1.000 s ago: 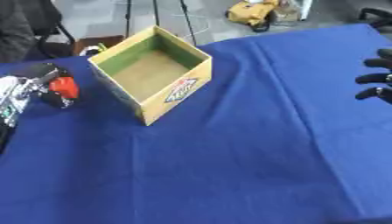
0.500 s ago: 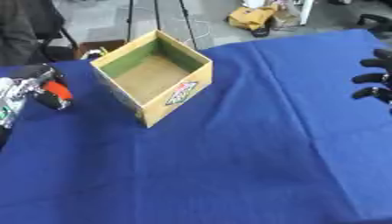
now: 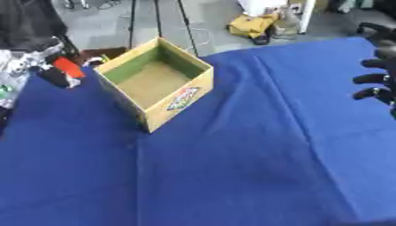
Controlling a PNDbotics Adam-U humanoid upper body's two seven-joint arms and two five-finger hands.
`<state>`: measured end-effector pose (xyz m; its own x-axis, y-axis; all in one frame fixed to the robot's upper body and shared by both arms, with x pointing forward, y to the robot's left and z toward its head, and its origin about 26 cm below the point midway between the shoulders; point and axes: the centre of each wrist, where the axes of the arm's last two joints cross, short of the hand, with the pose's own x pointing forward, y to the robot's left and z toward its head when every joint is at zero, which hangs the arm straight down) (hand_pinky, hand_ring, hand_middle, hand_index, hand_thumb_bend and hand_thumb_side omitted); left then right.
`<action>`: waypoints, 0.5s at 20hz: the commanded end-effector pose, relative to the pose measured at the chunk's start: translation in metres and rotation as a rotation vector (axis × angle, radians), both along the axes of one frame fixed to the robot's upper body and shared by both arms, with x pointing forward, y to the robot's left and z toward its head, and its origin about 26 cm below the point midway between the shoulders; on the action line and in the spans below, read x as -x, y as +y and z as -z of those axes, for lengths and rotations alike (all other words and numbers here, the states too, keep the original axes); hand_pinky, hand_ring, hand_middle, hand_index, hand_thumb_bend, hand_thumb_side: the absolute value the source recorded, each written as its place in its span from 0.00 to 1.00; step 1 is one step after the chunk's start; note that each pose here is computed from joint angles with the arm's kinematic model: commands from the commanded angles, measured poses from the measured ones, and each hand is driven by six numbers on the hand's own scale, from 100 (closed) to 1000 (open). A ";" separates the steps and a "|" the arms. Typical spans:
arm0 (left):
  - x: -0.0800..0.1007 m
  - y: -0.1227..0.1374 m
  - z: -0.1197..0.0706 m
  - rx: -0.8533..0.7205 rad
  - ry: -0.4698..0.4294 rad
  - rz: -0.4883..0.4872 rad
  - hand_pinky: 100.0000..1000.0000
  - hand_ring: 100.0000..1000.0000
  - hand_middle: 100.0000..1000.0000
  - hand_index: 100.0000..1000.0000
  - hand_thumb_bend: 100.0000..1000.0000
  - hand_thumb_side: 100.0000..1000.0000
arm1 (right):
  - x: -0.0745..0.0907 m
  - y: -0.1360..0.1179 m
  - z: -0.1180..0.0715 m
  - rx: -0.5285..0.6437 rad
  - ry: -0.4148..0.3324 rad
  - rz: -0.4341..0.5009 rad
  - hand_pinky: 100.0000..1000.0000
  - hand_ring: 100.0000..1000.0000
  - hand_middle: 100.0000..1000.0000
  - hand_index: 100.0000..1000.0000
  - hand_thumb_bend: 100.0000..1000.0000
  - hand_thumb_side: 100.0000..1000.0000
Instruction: Pick up objects on the table and place them in the box.
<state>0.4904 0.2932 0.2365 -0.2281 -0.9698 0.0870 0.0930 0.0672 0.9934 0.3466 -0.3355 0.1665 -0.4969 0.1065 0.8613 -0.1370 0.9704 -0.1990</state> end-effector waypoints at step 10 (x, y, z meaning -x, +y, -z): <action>-0.008 -0.076 0.039 -0.119 0.141 0.157 0.63 0.47 0.50 0.71 0.55 0.21 | -0.004 0.009 -0.010 -0.001 -0.026 -0.051 0.48 0.63 0.71 0.84 0.29 0.60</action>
<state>0.4971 0.2169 0.1889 -0.3658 -0.9296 0.0459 0.2342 -0.0442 0.9712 0.3502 -0.3252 0.1673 -0.5005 0.0779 0.8622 -0.1821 0.9642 -0.1928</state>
